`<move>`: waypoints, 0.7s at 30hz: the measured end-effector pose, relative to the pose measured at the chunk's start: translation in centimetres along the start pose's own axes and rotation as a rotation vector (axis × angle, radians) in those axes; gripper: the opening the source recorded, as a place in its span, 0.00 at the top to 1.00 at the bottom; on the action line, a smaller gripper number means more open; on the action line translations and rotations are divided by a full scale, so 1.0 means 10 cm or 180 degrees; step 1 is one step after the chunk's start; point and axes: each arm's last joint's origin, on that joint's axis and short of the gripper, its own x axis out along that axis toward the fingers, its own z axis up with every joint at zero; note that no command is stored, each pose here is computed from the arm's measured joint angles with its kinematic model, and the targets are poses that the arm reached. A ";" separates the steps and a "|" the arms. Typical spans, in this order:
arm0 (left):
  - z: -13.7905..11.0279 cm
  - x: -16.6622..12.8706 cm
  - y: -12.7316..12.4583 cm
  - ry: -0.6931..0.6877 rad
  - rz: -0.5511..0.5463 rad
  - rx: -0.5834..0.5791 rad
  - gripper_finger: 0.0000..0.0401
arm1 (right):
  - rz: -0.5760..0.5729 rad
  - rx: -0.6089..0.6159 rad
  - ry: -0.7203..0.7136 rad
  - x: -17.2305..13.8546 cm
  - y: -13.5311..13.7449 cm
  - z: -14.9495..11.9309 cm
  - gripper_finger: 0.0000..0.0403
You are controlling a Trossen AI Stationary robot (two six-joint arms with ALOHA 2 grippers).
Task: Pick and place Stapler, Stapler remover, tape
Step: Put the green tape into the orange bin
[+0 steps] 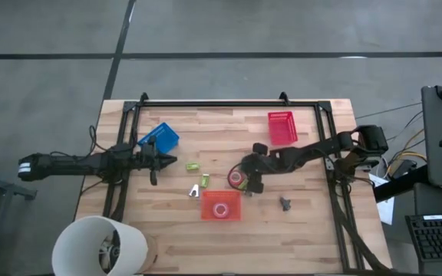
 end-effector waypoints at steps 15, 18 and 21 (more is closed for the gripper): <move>0.00 0.00 0.00 0.0002 0.0000 0.0000 0.94 | 0.0180 0.0064 -0.0032 0.07 -0.03 -0.10 0.73; 0.00 0.00 0.00 0.0003 0.0000 0.0000 0.94 | 0.0183 0.0053 -0.0040 0.07 -0.03 -0.10 0.83; 0.00 0.00 0.00 0.0002 0.0000 0.0000 0.94 | 0.0182 0.0042 -0.0041 0.07 -0.03 -0.10 0.92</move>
